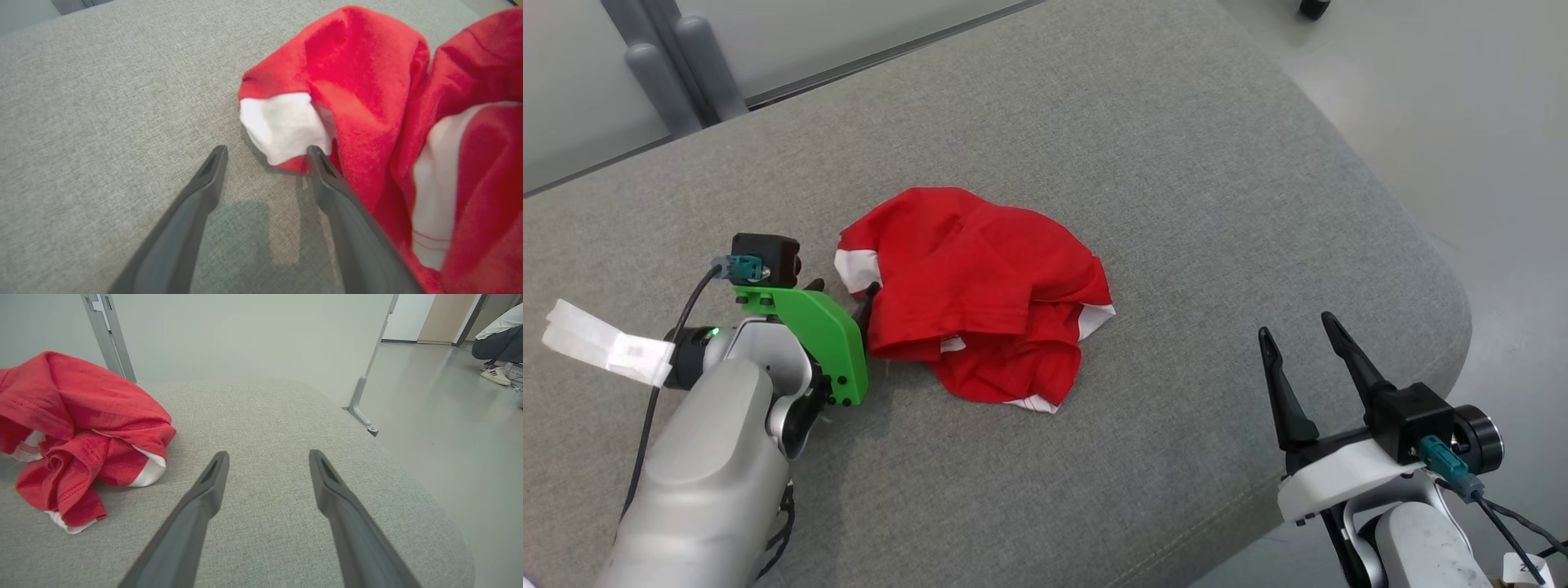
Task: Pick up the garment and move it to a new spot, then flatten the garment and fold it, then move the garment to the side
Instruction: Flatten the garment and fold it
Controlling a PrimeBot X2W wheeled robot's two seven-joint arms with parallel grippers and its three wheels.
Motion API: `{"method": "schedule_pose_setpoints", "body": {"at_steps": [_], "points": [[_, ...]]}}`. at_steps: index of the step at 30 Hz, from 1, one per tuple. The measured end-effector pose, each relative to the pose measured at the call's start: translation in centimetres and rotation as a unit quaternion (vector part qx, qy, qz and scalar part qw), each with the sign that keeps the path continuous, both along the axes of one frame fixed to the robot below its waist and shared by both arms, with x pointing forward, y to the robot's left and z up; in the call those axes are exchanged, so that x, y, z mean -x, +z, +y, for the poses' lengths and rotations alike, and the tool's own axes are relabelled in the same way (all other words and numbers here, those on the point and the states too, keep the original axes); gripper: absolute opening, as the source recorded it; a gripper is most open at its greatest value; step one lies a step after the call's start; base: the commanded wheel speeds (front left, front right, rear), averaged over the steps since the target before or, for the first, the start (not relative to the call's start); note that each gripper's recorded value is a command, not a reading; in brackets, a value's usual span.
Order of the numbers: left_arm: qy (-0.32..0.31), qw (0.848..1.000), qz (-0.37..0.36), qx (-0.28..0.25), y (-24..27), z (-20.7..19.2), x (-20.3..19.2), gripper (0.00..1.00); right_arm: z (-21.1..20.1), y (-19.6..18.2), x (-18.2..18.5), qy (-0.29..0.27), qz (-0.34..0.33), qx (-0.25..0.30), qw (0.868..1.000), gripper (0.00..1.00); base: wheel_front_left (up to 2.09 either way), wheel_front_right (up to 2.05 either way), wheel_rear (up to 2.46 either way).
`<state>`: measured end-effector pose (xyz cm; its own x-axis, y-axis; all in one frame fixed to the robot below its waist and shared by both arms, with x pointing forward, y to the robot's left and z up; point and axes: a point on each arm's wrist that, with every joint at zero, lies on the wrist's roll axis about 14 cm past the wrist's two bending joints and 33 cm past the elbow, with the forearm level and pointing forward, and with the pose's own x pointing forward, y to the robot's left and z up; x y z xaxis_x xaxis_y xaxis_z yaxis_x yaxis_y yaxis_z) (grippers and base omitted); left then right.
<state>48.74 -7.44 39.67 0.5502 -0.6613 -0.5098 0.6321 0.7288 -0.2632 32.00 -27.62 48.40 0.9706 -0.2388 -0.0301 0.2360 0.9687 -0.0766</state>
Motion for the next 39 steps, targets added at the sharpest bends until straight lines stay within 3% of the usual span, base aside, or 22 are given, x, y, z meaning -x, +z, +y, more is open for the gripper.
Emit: {"method": "schedule_pose_setpoints", "body": {"at_steps": [8,9,10,11,17,27,32,39], "points": [[-0.006,1.0,0.0,0.003,-0.1,-0.8,-0.2,1.0,-0.5,-0.2,0.4,-0.011,0.003,-0.003,1.0,1.0,0.0,0.0,0.0],[-0.009,1.0,0.0,0.003,-0.2,-1.0,-0.1,0.84,-0.6,-0.2,0.5,-0.012,0.003,-0.004,1.0,1.0,0.0,0.0,0.0],[-0.016,1.0,0.004,0.004,-0.4,-1.4,0.3,0.09,-0.7,-0.2,0.6,-0.015,0.004,-0.005,1.0,1.0,0.0,0.0,0.0],[-0.02,1.0,0.005,0.005,-0.4,-1.6,0.4,0.0,-0.8,-0.2,0.6,-0.015,0.004,-0.005,1.0,1.0,0.0,0.0,0.0],[-0.041,0.998,-0.03,0.024,1.7,-2.6,0.5,0.0,-1.0,-0.5,0.7,-0.02,0.005,-0.01,1.0,1.0,0.0,0.0,0.0],[-0.045,0.98,-0.174,0.091,13.5,-1.8,-2.6,0.0,0.9,-0.9,-0.6,0.012,0.002,-0.025,1.0,1.0,0.0,0.0,0.0],[-0.039,0.967,-0.239,0.085,19.6,0.4,-3.0,0.0,1.5,-0.3,-1.2,0.025,-0.01,-0.023,0.999,1.0,0.0,0.0,0.0],[-0.058,0.945,-0.314,0.069,26.7,2.2,-0.3,0.0,2.3,0.4,-1.5,0.038,-0.024,-0.026,0.999,1.0,0.0,0.0,0.0]]}}
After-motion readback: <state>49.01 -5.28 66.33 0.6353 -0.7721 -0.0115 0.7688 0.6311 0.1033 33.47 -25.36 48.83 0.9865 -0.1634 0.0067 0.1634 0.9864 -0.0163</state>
